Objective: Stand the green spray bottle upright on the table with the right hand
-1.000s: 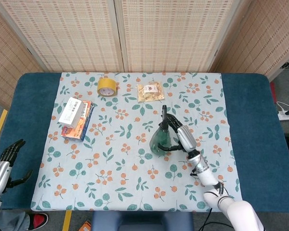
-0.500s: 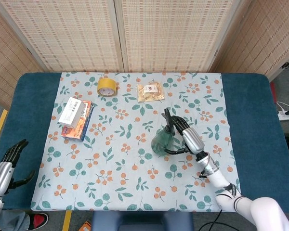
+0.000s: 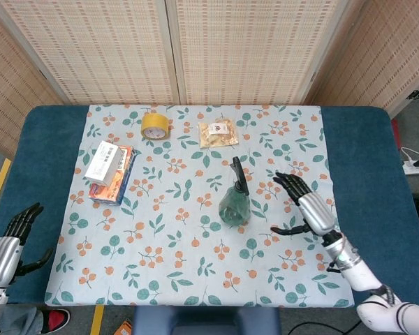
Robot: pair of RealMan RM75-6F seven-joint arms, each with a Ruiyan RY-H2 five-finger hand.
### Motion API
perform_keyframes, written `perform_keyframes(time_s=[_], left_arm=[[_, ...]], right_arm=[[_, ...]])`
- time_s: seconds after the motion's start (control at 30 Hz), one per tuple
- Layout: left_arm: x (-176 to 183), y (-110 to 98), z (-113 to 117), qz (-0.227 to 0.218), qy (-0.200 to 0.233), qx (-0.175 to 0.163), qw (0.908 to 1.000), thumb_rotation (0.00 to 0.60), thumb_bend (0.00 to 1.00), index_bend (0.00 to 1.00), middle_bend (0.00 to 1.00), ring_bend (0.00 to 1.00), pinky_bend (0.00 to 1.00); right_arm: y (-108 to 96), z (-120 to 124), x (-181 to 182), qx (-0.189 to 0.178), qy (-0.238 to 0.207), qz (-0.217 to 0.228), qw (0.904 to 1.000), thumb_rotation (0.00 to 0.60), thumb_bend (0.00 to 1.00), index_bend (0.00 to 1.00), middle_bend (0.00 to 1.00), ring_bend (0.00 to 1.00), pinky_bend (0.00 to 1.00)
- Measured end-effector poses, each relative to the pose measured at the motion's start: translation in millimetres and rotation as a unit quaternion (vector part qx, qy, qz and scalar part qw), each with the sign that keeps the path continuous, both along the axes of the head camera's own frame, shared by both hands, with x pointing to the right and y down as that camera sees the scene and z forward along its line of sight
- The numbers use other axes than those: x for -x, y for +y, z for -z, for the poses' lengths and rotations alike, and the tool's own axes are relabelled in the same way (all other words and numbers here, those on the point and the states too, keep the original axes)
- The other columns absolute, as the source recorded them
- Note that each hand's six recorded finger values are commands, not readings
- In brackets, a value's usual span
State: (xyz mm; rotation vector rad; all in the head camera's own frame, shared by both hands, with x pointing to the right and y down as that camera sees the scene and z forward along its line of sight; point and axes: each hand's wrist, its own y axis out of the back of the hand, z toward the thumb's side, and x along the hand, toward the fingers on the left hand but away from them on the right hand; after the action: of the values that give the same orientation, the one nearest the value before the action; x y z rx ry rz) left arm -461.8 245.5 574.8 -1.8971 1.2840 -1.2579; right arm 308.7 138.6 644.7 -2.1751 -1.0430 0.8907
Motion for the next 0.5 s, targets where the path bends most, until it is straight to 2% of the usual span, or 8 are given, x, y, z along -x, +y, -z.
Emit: perform_keyframes(time_s=[0.13, 0.2, 0.27, 0.33, 0.4, 0.5], left_arm=[[1.6, 1.2, -1.1, 0.001, -0.004, 0.003, 1.0, 0.6, 0.3, 0.0, 0.0, 0.0, 0.05], [2.2, 1.4, -1.7, 0.003, -0.005, 0.005, 1.0, 0.6, 0.3, 0.0, 0.0, 0.0, 0.05], [2.5, 1.5, -2.3, 0.002, -0.005, 0.006, 1.0, 0.6, 0.3, 0.0, 0.0, 0.0, 0.05], [2.7, 1.5, -3.3, 0.001, -0.007, 0.008, 0.9999, 0.6, 0.3, 0.0, 0.0, 0.0, 0.05], [2.9, 1.2, -4.4, 0.001, -0.008, 0.011, 0.9999, 0.6, 0.3, 0.0, 0.0, 0.0, 0.05], [2.9, 0.3, -6.2, 0.001, -0.009, 0.014, 0.9999, 0.6, 0.3, 0.0, 0.0, 0.0, 0.05]], right_arm=[[0.5, 30.8, -28.5, -0.051, -0.001, -0.02, 0.9985, 0.6, 0.0, 0.0, 0.01, 0.0, 0.0], [0.2, 43.0, -46.8, -0.082, 0.016, -0.036, 0.9958, 0.6, 0.0, 0.0, 0.01, 0.0, 0.0], [-3.2, 51.8, -68.0, -0.117, 0.056, -0.054, 0.9902, 0.6, 0.0, 0.03, 0.01, 0.0, 0.0], [-5.7, 55.3, -92.1, -0.138, 0.108, -0.081, 0.9812, 0.6, 0.06, 0.08, 0.01, 0.0, 0.0], [-5.6, 54.9, -114.1, -0.14, 0.159, -0.108, 0.9714, 0.6, 0.13, 0.1, 0.01, 0.0, 0.0], [-1.8, 50.0, -147.9, -0.12, 0.262, -0.138, 0.9475, 0.6, 0.13, 0.01, 0.01, 0.0, 0.0]])
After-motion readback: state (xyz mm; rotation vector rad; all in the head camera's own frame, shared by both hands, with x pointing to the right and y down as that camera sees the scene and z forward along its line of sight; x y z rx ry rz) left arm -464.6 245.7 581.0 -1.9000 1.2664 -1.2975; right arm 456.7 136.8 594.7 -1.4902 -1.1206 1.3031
